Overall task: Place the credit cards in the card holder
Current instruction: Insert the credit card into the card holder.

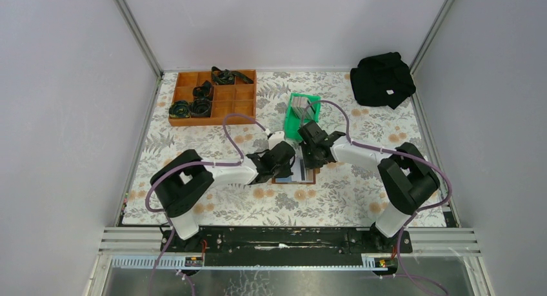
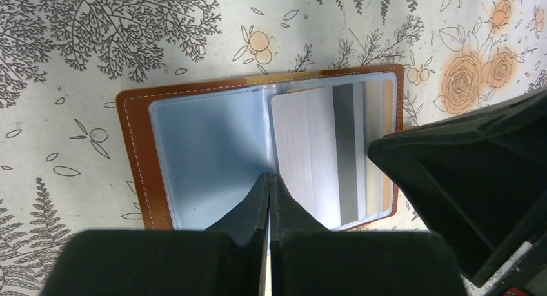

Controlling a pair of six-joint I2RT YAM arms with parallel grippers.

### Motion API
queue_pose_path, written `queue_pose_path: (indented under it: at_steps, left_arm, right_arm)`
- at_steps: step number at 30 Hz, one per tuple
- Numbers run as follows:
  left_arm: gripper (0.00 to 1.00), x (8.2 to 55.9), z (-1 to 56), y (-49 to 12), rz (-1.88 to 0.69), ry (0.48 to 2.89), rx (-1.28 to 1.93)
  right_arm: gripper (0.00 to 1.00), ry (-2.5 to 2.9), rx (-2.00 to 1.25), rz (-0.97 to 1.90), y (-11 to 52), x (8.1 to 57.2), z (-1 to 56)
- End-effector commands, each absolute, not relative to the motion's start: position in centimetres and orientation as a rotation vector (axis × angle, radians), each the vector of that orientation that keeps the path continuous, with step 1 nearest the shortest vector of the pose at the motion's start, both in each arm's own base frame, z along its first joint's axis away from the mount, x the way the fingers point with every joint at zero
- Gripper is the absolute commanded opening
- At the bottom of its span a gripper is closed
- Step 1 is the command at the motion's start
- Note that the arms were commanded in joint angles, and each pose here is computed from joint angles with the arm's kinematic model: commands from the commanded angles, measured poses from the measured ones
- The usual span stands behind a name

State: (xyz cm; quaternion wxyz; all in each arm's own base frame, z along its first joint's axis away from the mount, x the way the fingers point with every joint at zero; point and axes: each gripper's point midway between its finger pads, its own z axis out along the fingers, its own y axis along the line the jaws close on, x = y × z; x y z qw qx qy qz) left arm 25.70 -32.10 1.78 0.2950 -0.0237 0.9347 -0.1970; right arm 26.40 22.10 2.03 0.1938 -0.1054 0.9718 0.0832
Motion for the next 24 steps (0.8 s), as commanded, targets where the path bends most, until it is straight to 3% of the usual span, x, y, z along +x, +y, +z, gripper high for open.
queue_pose_path:
  at_steps: [1, 10, 24]
  left_arm:
    - [0.0, 25.5, 1.1, -32.1, -0.481, 2.506, -0.059]
    - [0.0, 25.5, 1.1, -32.2, -0.467, 2.509, -0.056]
    - [0.0, 26.0, 2.1, -33.1, -0.495, 2.49, -0.031]
  right_arm:
    - [0.16, 2.708, -0.238, 0.155, 19.7, 26.4, 3.3]
    - [0.22, 2.692, -0.177, 0.117, 18.0, 26.8, 3.3]
    - [0.2, 2.762, -0.174, 0.136, 18.0, 25.4, 0.6]
